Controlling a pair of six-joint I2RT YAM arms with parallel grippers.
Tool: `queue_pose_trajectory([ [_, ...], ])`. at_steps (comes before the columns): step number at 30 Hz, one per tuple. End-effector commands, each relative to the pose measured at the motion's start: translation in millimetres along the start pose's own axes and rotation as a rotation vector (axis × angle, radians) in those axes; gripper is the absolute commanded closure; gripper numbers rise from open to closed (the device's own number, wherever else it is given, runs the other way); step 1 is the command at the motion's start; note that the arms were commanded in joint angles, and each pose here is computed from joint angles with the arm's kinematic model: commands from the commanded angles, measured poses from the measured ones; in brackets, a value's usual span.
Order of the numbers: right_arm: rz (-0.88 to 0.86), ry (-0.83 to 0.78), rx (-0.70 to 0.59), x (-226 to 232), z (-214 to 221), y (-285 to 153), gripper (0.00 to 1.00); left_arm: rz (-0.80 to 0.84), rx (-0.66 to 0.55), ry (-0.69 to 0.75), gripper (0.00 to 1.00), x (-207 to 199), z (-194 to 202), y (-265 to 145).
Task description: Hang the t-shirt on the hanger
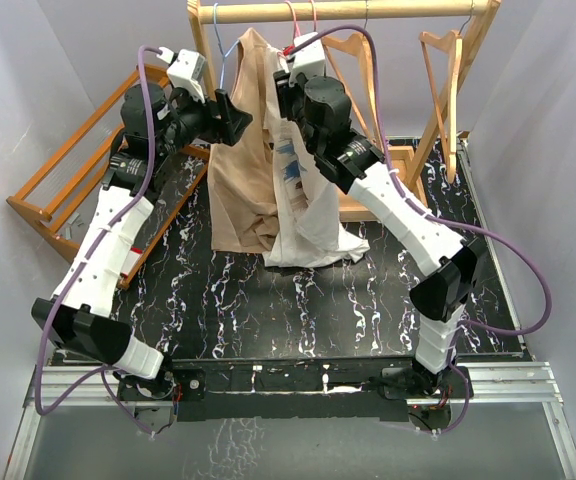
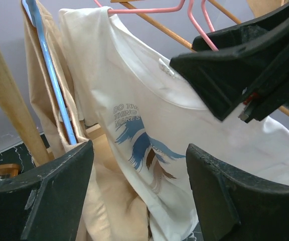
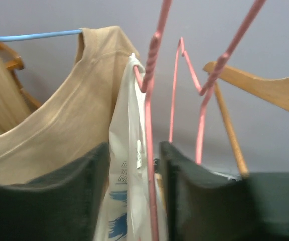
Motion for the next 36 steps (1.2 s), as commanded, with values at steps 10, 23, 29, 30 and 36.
queue_pose_trajectory([
  [10,-0.177,0.204,-0.019,-33,-60,-93,0.02,-0.037,-0.061,0.018,0.26,-16,-28,-43],
  [23,-0.250,0.544,0.185,-28,-44,-142,0.01,-0.289,0.109,-0.140,0.24,49,23,-63],
  [29,-0.231,0.679,0.203,-24,-31,-154,0.02,-0.292,0.128,-0.125,0.24,47,30,-74],
  [30,-0.224,0.685,0.202,-26,-28,-157,0.02,-0.294,0.132,-0.123,0.24,48,32,-75],
  [36,-0.179,0.697,0.227,-29,-11,-163,0.02,-0.305,0.148,-0.117,0.24,52,39,-76],
])
Point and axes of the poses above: each gripper's point midway between its finger pads, its own y axis out along the fingers, its own x axis along the line the jaws close on, z = x × y, the point moved 1 cm from there along -y, back along the fingers, and after that the axes turned 12 degrees about -y, right-handed, at the moved point
